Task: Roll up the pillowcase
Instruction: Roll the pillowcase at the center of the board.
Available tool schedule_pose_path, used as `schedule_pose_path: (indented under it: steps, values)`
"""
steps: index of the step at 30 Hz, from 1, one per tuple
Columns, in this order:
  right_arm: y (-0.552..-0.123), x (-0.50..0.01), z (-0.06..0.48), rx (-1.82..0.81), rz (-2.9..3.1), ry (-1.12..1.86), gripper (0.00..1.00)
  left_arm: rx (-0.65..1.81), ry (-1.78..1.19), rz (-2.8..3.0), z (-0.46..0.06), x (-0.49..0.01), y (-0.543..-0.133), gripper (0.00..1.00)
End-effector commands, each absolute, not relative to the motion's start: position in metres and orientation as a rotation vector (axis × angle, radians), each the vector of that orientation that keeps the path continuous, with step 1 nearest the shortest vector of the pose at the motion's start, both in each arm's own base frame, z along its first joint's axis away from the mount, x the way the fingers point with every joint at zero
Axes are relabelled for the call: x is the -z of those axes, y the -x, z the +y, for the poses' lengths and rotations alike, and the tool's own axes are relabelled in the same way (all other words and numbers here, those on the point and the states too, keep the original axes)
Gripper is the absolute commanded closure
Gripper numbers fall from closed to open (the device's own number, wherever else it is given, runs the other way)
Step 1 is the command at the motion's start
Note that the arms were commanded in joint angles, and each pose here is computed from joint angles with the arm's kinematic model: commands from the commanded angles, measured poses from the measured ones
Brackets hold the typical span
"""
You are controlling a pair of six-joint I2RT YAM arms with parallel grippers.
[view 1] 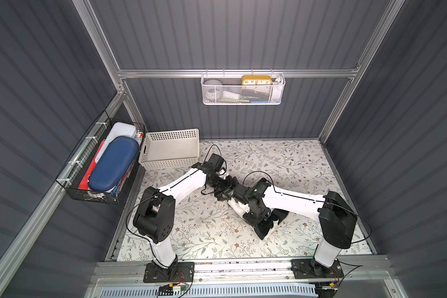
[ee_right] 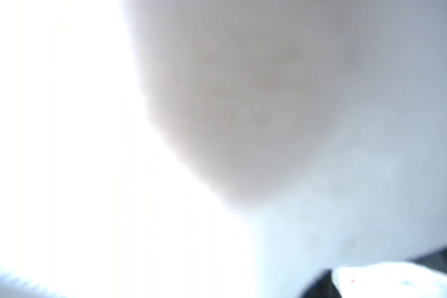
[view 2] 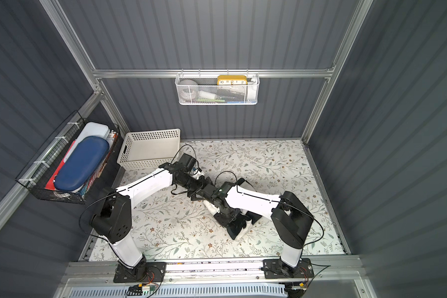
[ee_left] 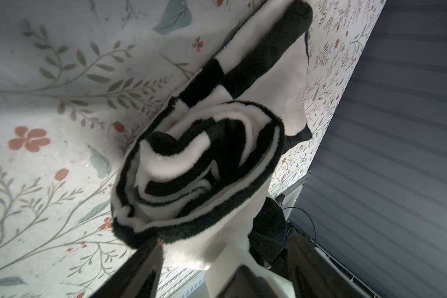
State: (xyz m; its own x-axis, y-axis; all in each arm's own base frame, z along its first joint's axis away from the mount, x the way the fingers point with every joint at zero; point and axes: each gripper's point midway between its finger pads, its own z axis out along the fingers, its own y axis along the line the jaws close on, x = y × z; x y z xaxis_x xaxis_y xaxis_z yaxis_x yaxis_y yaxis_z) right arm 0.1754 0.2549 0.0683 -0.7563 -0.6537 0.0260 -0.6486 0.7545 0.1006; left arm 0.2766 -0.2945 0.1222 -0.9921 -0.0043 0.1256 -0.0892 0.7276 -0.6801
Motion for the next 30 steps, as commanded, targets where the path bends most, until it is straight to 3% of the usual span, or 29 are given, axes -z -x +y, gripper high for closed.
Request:
schedule_pose_path:
  steps: [1,6,15,21,30]
  values:
    - [-0.148,-0.079,0.276,0.515,-2.74,-0.955,0.62,-1.119,-0.075,-2.82,-0.29,-0.126,-0.27,0.2]
    - [-0.16,-0.079,0.267,0.701,-2.713,-0.677,0.61,-1.133,-0.083,-2.829,-0.286,-0.134,-0.265,0.2]
    - [-0.18,-0.066,0.22,0.502,-2.857,-0.471,0.55,-1.123,-0.072,-2.889,-0.285,-0.151,-0.276,0.19]
    - [-0.204,-0.09,0.204,0.406,-3.025,-0.476,0.5,-1.149,-0.052,-2.897,-0.291,-0.154,-0.283,0.19]
    - [-0.226,-0.085,0.169,0.093,-3.101,-0.485,0.47,-1.242,-0.02,-2.898,-0.301,-0.174,-0.289,0.2]
